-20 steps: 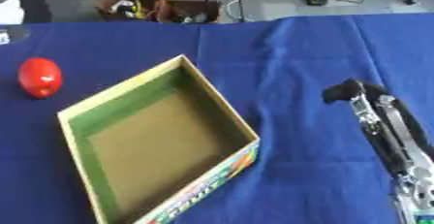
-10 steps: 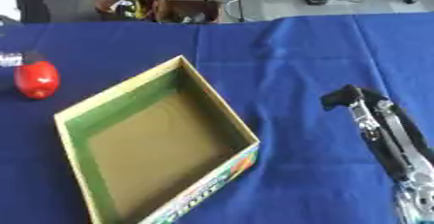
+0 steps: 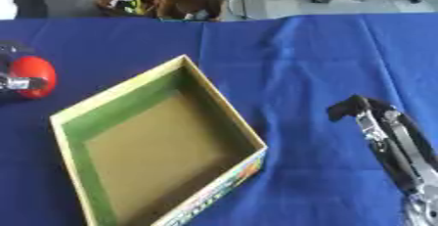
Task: Pick up objects on the table and place them in the box.
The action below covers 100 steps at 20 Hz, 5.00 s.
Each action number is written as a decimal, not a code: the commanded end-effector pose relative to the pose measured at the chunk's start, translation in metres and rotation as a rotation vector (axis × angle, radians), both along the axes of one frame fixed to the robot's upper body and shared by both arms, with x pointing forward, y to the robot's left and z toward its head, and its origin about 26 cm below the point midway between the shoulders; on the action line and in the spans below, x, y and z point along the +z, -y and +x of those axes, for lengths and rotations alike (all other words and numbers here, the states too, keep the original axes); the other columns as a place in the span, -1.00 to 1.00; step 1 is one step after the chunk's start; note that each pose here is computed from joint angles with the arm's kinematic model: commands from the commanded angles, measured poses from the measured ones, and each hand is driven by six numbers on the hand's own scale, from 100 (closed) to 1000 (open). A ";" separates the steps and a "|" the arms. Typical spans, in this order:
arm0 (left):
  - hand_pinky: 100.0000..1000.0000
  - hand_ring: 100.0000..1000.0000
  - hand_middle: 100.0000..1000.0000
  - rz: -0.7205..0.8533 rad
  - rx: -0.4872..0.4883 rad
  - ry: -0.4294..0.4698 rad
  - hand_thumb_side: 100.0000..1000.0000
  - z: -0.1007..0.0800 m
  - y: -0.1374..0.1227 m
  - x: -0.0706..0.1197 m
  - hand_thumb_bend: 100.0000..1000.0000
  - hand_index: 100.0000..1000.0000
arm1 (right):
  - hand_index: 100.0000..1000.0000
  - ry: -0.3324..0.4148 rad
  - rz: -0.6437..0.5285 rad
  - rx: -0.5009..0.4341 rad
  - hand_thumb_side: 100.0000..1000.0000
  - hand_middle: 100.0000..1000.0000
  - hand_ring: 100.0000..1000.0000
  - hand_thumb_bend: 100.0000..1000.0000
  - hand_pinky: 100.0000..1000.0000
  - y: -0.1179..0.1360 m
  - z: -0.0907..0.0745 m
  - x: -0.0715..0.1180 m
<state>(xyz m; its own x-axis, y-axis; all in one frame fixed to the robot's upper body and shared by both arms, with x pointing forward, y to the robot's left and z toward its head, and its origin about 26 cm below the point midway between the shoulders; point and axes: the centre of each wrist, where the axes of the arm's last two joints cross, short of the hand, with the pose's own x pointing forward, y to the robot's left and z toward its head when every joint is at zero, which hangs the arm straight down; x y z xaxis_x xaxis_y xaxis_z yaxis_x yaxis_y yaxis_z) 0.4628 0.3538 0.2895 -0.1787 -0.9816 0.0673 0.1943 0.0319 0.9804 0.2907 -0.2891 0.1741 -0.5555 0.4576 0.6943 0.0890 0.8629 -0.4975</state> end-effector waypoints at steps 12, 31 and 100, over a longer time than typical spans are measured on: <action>-0.23 0.22 0.76 -0.044 0.080 0.174 0.53 -0.001 -0.013 0.017 0.30 1.00 | 0.17 0.001 -0.044 0.018 0.99 -0.09 0.30 -1.00 0.69 -0.003 -0.001 0.004; -0.15 0.18 0.59 -0.120 0.025 0.079 0.53 0.001 -0.010 0.030 0.24 0.86 | 0.14 -0.023 -0.065 0.001 1.00 -0.11 0.30 -1.00 0.69 -0.003 -0.001 0.002; -0.31 0.12 0.36 -0.145 -0.301 0.242 -0.66 -0.095 0.096 0.099 -1.00 0.21 | 0.14 -0.082 -0.034 -0.008 1.00 -0.11 0.32 -1.00 0.72 0.000 -0.003 -0.003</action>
<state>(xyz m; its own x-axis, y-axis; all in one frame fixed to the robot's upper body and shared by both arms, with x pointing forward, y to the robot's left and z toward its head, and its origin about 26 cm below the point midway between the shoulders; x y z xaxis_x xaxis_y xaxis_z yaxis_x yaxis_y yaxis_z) 0.3846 0.2593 0.3725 -0.4657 -0.8698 0.1629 0.0241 0.1715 0.9849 0.2878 -0.2884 0.1658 -0.4763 0.4889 0.7309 0.0468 0.8441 -0.5341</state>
